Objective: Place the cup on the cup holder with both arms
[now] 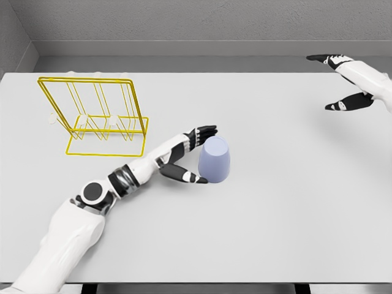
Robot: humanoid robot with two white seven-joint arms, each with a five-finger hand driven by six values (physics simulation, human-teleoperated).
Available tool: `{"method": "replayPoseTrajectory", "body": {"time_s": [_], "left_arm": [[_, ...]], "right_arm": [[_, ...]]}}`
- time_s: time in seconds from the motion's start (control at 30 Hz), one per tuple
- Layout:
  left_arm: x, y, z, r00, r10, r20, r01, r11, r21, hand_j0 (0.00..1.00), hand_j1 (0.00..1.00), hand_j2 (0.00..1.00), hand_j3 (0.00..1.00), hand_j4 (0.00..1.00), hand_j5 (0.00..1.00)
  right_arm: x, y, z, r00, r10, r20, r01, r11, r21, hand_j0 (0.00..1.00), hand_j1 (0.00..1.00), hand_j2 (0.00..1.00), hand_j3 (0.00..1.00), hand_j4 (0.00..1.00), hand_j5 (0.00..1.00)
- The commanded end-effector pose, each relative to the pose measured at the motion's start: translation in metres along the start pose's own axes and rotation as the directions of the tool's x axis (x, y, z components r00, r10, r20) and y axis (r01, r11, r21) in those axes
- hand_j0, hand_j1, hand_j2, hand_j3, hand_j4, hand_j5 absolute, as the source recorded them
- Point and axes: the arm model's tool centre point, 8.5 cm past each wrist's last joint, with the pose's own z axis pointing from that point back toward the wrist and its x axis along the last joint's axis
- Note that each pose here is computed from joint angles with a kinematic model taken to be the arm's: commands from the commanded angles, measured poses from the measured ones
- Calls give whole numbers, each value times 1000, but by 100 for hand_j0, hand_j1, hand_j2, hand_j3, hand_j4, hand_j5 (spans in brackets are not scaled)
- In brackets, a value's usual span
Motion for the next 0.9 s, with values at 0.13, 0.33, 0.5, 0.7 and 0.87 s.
{"method": "replayPoseTrajectory", "body": {"time_s": [0.13, 0.33, 0.5, 0.7, 0.87], "left_arm": [[-1, -4, -4, 1000, 14, 8, -14, 1000, -1, 100, 100, 100, 100, 100, 100], [0, -7, -8, 1000, 20, 16, -20, 1000, -4, 100, 100, 100, 100, 100, 100], [0, -8, -8, 1000, 21, 16, -21, 1000, -4, 100, 100, 100, 100, 100, 100], [-1, -8, -9, 1000, 22, 15, -22, 1000, -4, 100, 100, 100, 100, 100, 100], [-1, -11, -12, 1000, 4, 9, -4, 1000, -15, 100, 100, 100, 100, 100, 100]], "right_arm": [[-3, 0, 3, 1000, -8, -12, 8, 1000, -3, 100, 100, 100, 100, 100, 100], [-9, 5, 5, 999, -15, -32, 15, 1000, 5, 100, 100, 100, 100, 100, 100], [-9, 6, 5, 999, -16, -30, 17, 1000, 8, 100, 100, 100, 100, 100, 100], [-8, 7, 4, 999, -17, -28, 17, 1000, 8, 100, 100, 100, 100, 100, 100], [-7, 9, 2, 1000, -20, -23, 20, 1000, 9, 100, 100, 100, 100, 100, 100]]}}
